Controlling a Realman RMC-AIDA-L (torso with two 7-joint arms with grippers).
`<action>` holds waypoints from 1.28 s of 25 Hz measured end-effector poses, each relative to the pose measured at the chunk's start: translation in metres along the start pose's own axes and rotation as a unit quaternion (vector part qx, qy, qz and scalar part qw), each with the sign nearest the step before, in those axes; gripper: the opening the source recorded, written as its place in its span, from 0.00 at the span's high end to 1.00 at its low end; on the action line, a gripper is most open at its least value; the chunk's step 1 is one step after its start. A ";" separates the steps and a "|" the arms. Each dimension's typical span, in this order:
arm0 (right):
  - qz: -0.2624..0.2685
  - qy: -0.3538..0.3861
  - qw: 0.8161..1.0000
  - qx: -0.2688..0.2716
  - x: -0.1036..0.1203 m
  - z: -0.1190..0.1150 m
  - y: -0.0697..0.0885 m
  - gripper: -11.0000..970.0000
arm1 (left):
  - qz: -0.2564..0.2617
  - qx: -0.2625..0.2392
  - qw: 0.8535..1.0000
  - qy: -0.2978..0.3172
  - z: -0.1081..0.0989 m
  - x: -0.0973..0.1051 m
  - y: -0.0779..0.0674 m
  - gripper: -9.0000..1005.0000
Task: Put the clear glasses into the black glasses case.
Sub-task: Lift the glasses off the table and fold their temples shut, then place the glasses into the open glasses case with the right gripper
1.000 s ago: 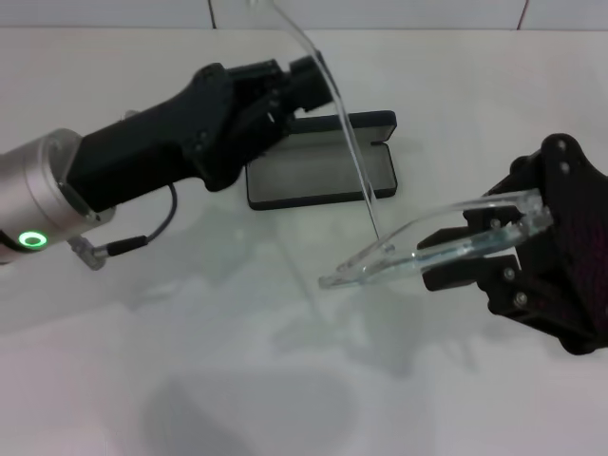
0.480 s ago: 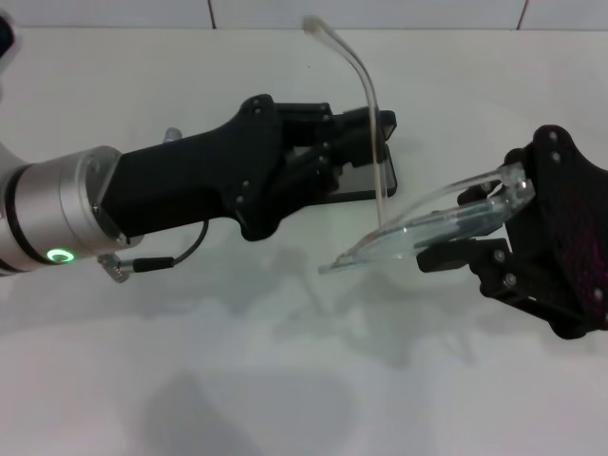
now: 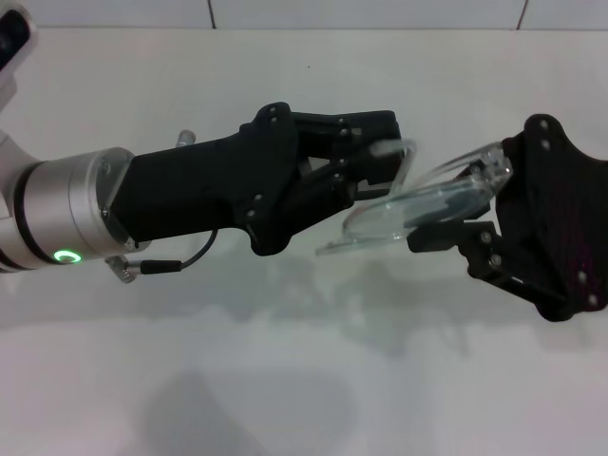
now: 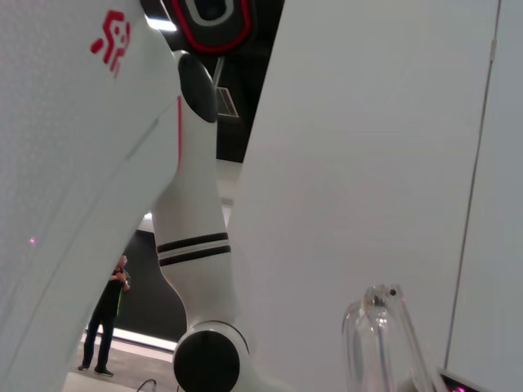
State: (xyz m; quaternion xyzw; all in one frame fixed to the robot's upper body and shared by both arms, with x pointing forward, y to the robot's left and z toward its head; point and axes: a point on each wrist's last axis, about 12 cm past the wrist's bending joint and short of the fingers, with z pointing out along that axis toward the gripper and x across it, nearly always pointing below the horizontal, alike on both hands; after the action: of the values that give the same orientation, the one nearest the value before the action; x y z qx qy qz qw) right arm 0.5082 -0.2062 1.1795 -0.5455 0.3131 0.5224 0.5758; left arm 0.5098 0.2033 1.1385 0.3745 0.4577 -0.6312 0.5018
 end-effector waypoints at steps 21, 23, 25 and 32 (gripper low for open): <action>0.114 0.225 0.964 0.084 -0.020 -0.001 -0.058 0.89 | 0.015 -0.194 0.981 -0.008 -0.096 0.001 -0.024 0.87; 0.117 0.306 0.941 0.084 -0.025 0.011 -0.073 0.89 | 0.009 -0.201 0.979 0.001 -0.102 0.005 -0.029 0.87; 0.119 0.347 0.926 0.085 -0.027 0.018 -0.080 0.89 | 0.007 -0.206 0.979 0.003 -0.105 0.007 -0.033 0.87; 0.116 0.535 0.834 0.067 -0.032 0.067 -0.130 0.88 | 0.002 -0.206 0.978 0.012 -0.105 0.010 -0.035 0.87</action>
State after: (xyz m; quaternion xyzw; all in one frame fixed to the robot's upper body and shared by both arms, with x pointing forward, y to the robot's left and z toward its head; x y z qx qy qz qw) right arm 0.6083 -0.1326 1.2625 -0.6595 0.6677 0.1889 0.2889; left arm 0.4747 0.3034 1.1043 0.2713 0.5829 -0.5180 0.5641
